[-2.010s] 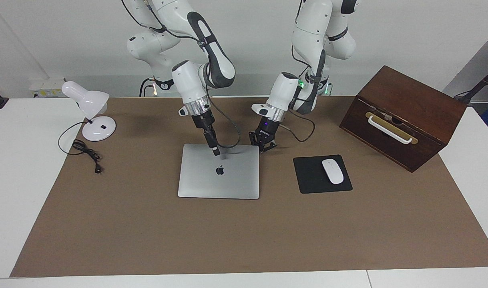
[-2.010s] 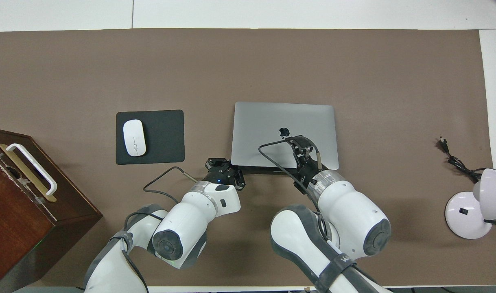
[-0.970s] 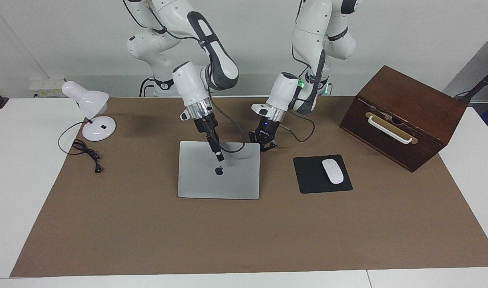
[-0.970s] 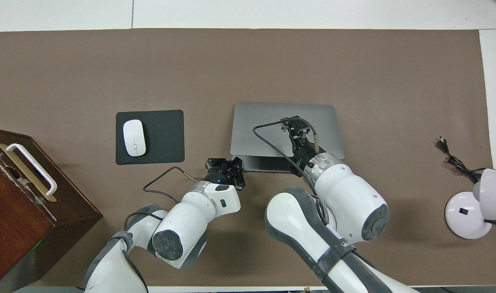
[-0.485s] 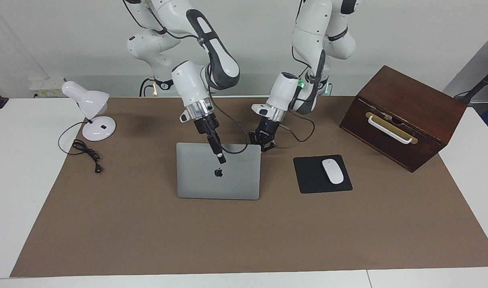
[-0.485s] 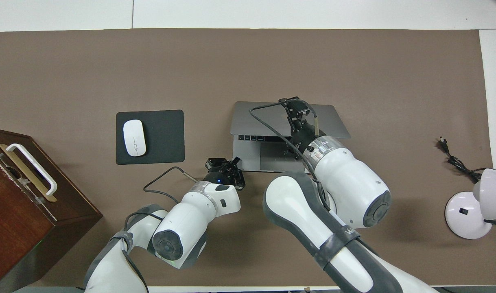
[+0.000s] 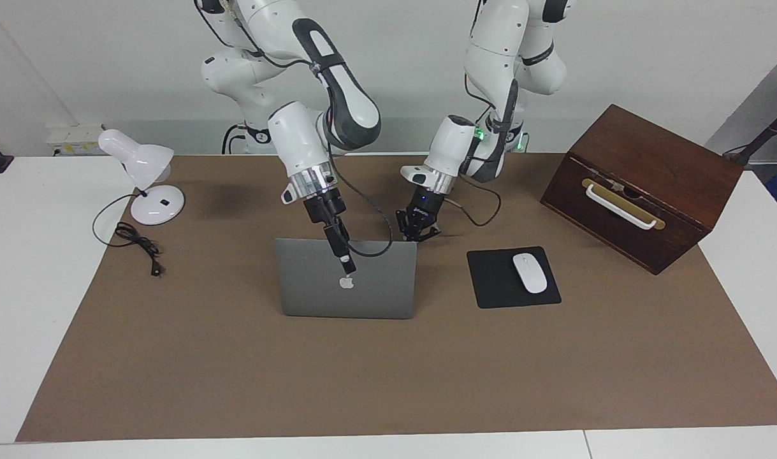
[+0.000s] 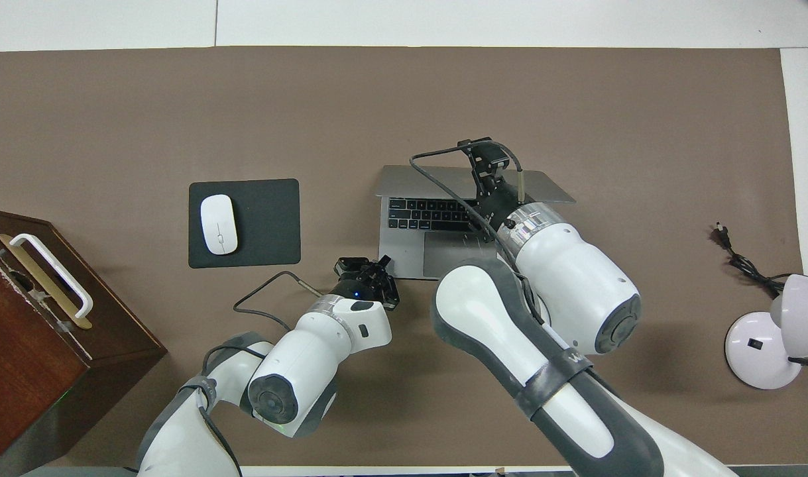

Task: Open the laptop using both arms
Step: 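Swing the lid up and away from the robot with the right gripper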

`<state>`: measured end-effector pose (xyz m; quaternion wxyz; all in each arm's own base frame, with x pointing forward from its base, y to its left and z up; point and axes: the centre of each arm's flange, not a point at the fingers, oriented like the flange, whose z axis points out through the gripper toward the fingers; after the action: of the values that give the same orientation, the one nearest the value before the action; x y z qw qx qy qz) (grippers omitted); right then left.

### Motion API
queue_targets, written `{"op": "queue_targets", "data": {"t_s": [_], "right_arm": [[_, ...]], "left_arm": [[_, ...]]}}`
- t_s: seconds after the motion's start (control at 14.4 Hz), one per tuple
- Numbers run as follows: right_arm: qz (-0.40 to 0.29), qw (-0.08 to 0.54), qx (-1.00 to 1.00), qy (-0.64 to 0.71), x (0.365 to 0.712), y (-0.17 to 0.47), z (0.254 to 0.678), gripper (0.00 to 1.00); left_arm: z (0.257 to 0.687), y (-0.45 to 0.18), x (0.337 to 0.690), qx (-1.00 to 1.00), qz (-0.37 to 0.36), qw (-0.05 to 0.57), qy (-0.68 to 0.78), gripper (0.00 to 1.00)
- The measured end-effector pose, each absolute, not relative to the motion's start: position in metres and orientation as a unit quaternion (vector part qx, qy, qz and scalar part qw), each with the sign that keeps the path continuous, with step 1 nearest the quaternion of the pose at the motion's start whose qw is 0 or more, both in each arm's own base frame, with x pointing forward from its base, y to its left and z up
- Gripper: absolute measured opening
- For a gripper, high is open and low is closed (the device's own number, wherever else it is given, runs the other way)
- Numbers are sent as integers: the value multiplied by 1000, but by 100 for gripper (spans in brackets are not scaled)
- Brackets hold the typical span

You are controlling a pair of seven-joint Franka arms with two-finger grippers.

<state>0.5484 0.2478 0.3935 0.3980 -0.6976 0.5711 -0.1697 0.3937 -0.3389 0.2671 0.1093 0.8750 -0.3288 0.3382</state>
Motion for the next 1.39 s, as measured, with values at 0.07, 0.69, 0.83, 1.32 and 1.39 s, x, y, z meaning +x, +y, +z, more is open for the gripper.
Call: {"op": "queue_targets", "data": {"t_s": [0.07, 0.69, 0.83, 1.32, 1.39], "right_arm": [[-171, 401, -695, 571, 552, 248, 396, 100], [-180, 427, -674, 575, 587, 236, 418, 100], [-176, 429, -675, 574, 592, 233, 419, 100], [-166, 431, -686, 562, 622, 212, 415, 100], [-167, 434, -685, 561, 628, 215, 413, 100]], "left_arm": [[267, -339, 394, 875, 338, 109, -329, 1], [267, -339, 394, 875, 338, 109, -329, 1], [267, -339, 394, 875, 338, 109, -329, 1], [267, -339, 394, 875, 338, 109, -329, 1], [267, -339, 394, 875, 338, 109, -329, 1]]}}
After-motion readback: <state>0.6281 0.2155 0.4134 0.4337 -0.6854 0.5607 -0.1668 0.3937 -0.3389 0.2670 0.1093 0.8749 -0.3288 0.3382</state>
